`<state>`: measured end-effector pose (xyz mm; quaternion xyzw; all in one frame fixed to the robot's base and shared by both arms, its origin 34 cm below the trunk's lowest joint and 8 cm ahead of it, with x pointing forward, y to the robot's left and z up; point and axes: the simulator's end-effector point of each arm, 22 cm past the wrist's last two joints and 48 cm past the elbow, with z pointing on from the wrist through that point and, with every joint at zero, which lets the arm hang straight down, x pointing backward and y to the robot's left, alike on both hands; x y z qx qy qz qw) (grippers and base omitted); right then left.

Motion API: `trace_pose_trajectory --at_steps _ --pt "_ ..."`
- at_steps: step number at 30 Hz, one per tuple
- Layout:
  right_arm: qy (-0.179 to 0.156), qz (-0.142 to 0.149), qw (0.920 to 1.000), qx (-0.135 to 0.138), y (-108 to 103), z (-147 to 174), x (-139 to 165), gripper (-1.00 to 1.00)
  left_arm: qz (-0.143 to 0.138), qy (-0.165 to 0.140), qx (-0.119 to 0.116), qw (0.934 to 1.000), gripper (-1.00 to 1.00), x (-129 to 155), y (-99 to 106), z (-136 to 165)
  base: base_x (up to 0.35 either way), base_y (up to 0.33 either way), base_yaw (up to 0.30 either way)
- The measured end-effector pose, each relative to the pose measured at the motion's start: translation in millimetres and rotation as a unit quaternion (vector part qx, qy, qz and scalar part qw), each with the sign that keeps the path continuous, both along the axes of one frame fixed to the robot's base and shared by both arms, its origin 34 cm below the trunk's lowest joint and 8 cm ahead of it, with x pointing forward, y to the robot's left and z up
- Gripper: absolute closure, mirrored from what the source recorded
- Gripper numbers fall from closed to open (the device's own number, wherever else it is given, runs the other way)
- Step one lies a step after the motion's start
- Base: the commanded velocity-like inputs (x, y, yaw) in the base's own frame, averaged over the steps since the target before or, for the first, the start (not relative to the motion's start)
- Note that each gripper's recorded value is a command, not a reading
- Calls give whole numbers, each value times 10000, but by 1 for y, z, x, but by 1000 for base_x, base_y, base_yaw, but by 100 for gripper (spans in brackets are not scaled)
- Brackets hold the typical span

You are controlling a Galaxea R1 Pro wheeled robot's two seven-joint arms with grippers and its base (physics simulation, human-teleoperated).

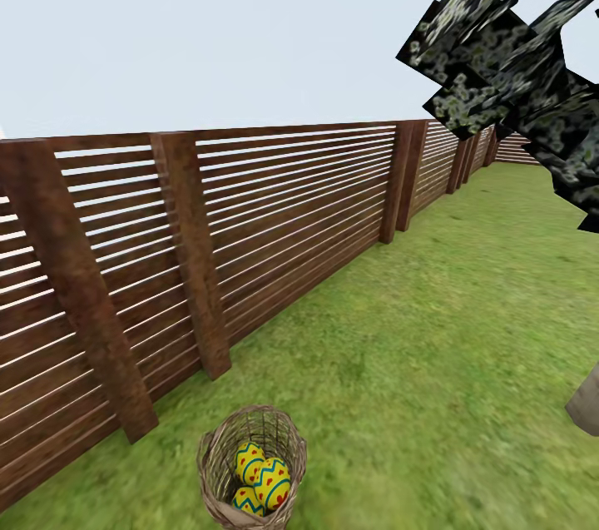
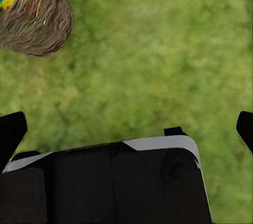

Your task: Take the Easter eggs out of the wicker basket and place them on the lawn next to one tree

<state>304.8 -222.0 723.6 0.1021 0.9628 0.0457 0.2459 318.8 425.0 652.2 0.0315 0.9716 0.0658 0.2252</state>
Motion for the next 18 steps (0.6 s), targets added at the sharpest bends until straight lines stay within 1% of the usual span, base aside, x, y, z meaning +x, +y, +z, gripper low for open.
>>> trace_pose_trajectory --at_steps 1,3,4,5,6,8,12,18 --pt "-89 -14 10000 11 0 6 6 -100 -60 -134 -120 9998 -100 12 5 8 0 0 0" --pt "-155 -19 9999 23 1 11 10 -100 -143 -226 -238 9994 -100 20 7 14 0 0 0" --pt "-223 -21 9997 29 2 15 15 -100 -215 -319 -319 9988 -100 29 7 20 0 0 0" --pt "-252 -20 9997 32 2 17 17 -100 -260 -386 -347 9983 -100 35 6 24 9 6 0" --pt "-289 -17 9996 37 2 20 20 -100 -346 -523 -377 9973 -100 48 5 31 32 25 0" --pt "-323 -13 9995 40 3 22 22 -100 -439 -664 -387 9961 -100 61 5 40 111 108 0" --pt "-309 -9 9995 45 4 21 20 -100 -502 -747 -343 9954 -100 68 13 48 77 121 0" --pt "-64 10 9999 78 8 6 2 -100 -549 -768 -305 9951 -100 71 17 51 18 30 0"
